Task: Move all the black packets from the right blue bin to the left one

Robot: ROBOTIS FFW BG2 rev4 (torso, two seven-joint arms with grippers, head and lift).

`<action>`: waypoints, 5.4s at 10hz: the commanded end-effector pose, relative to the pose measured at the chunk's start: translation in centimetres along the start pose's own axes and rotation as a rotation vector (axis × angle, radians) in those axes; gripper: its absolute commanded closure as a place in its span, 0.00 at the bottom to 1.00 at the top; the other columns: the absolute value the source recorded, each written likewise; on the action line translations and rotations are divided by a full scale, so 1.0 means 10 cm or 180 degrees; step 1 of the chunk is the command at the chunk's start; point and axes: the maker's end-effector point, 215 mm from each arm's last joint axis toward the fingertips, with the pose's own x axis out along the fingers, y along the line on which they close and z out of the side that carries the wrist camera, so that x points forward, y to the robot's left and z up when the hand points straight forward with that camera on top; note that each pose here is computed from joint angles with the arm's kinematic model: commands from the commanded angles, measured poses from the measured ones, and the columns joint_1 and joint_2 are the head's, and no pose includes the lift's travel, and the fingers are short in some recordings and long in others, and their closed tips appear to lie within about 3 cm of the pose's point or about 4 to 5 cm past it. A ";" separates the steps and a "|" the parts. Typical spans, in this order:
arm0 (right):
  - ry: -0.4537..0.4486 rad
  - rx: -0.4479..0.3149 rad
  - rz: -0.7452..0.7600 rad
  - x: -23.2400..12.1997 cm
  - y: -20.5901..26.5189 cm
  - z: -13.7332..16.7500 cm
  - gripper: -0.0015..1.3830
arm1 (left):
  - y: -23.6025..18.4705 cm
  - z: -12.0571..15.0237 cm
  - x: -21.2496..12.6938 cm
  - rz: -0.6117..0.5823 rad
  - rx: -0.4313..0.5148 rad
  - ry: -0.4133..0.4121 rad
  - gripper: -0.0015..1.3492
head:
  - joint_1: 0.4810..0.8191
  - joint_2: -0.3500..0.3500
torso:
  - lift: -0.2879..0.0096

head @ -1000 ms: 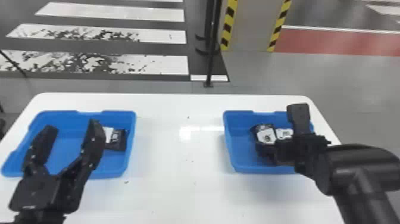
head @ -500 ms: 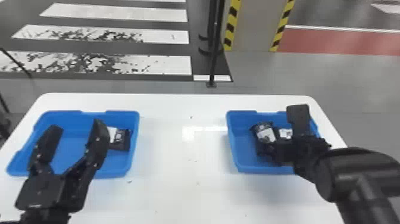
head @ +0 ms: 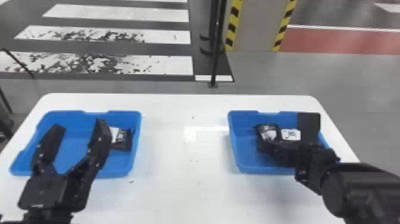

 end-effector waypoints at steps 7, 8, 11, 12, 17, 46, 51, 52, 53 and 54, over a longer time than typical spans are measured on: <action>-0.1454 0.0391 0.1791 -0.96 1.39 1.14 0.90 | -0.03 0.23 0.09 -0.0018 0.0009 -0.0235 0.17 | 0.63 0.51 | 0.50; -0.1402 0.0440 0.2198 -1.08 1.87 1.07 0.90 | -0.03 0.22 0.14 -0.0025 0.0004 -0.0219 0.17 | 0.63 0.56 | 0.50; -0.1254 0.0486 0.2910 -1.34 2.83 0.97 0.90 | -0.21 0.13 0.22 -0.0178 -0.0071 -0.0129 0.17 | 0.63 0.75 | 0.50; -0.1226 0.0474 0.3072 -1.39 3.05 0.97 0.90 | -0.34 0.06 0.25 -0.0292 -0.0117 -0.0064 0.17 | 0.63 0.80 | 0.50; -0.1131 0.0453 0.3451 -1.55 3.56 0.92 0.90 | -0.88 -0.29 0.34 -0.0801 -0.0355 0.0327 0.17 | 0.63 0.83 | 0.50; -0.1051 0.0828 0.3434 -1.69 3.40 0.59 0.14 | 1.29 -1.01 0.93 0.0411 0.1313 0.0577 0.57 | 0.63 1.00 | 0.50; -0.1564 0.0183 0.2348 -1.38 2.10 1.26 0.14 | 0.75 -0.75 0.65 0.0010 0.0688 0.0461 0.26 | 0.63 0.90 | 0.50; -0.1597 -0.0046 0.1928 -1.33 1.65 1.37 0.14 | 0.51 -0.46 0.50 -0.0053 0.0622 0.0420 0.26 | 0.63 0.86 | 0.50; -0.1554 -0.0245 0.1505 -1.28 1.18 1.43 0.14 | 0.26 -0.19 0.36 -0.0154 0.0554 0.0318 0.26 | 0.63 0.78 | 0.50; -0.1445 -0.0402 0.1106 -1.25 0.72 1.42 0.14 | 0.14 -0.02 0.23 -0.0191 0.0554 0.0264 0.26 | 0.63 0.68 | 0.50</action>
